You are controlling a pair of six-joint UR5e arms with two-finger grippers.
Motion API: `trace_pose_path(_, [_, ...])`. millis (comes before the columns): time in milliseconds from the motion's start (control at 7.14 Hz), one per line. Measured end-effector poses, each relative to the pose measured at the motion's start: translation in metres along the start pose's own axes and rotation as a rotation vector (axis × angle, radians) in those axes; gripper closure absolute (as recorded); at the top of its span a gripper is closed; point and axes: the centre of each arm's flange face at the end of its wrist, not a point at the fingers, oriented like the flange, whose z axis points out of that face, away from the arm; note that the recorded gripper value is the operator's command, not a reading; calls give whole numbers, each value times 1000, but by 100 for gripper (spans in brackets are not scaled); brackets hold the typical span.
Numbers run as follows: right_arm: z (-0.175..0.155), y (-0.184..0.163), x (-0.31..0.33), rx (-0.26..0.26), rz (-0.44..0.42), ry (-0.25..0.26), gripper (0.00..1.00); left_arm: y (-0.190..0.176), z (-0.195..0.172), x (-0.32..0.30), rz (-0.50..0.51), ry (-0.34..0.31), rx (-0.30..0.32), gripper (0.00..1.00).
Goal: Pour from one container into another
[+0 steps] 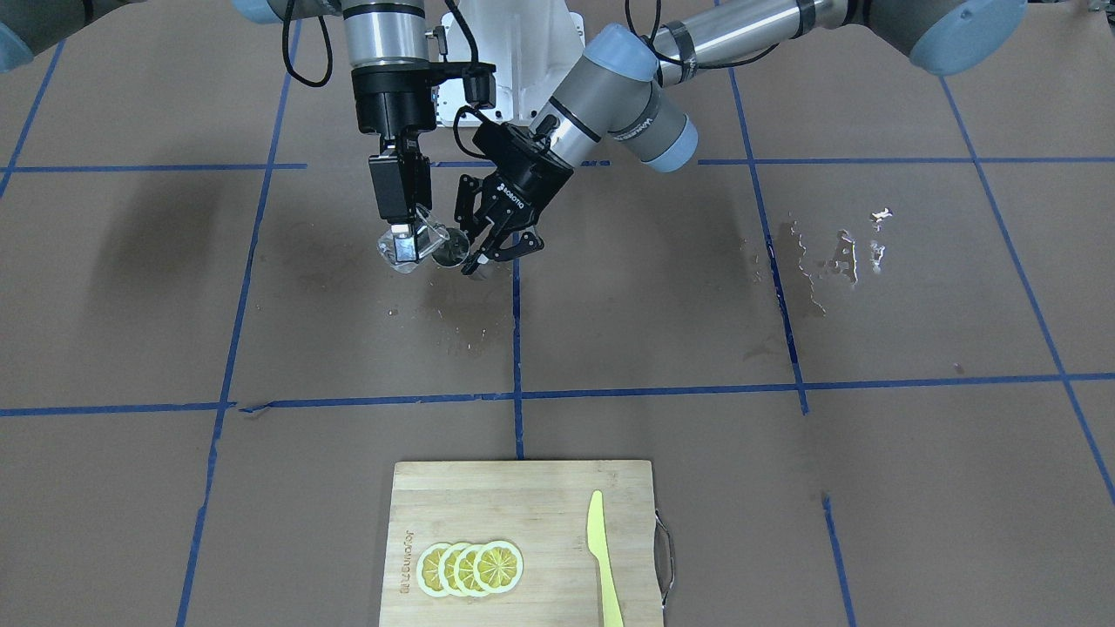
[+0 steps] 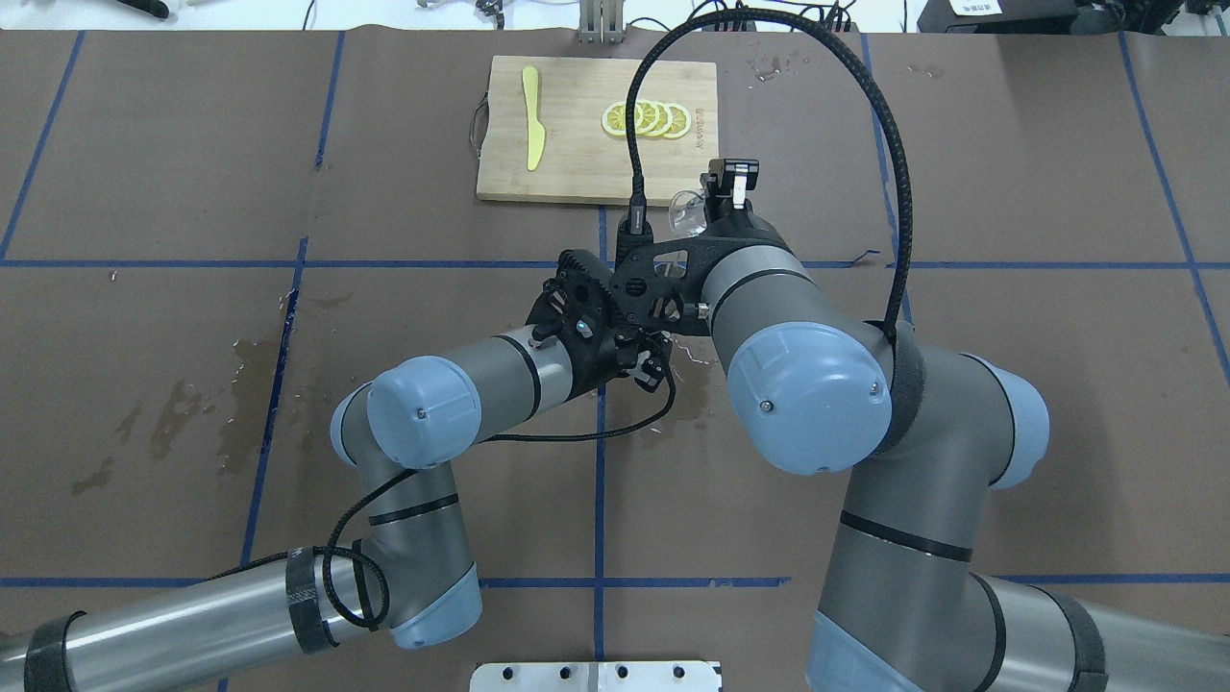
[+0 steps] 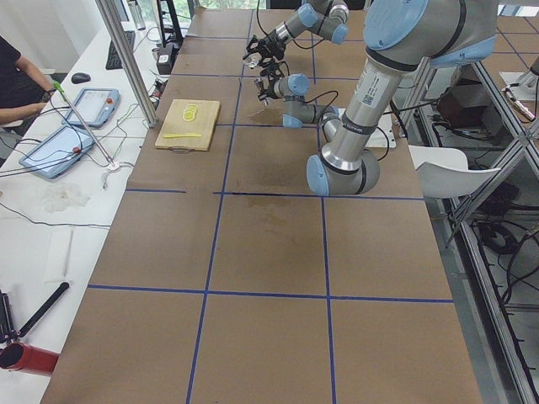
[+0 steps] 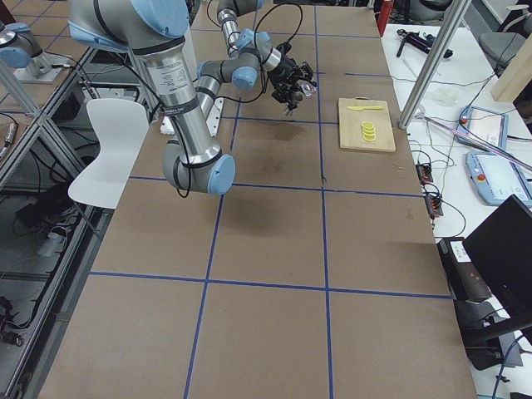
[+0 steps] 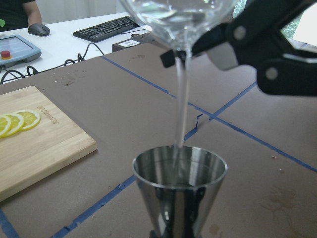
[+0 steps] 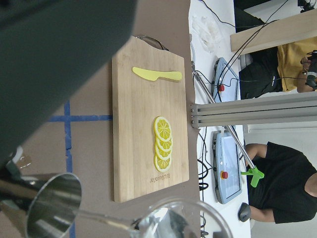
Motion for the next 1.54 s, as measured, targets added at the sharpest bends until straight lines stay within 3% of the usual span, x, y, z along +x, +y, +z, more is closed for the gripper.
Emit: trace_pose_path(1541, [-11,-12,-4,-26,-119,70,100,1,0,0,0,1,1,100])
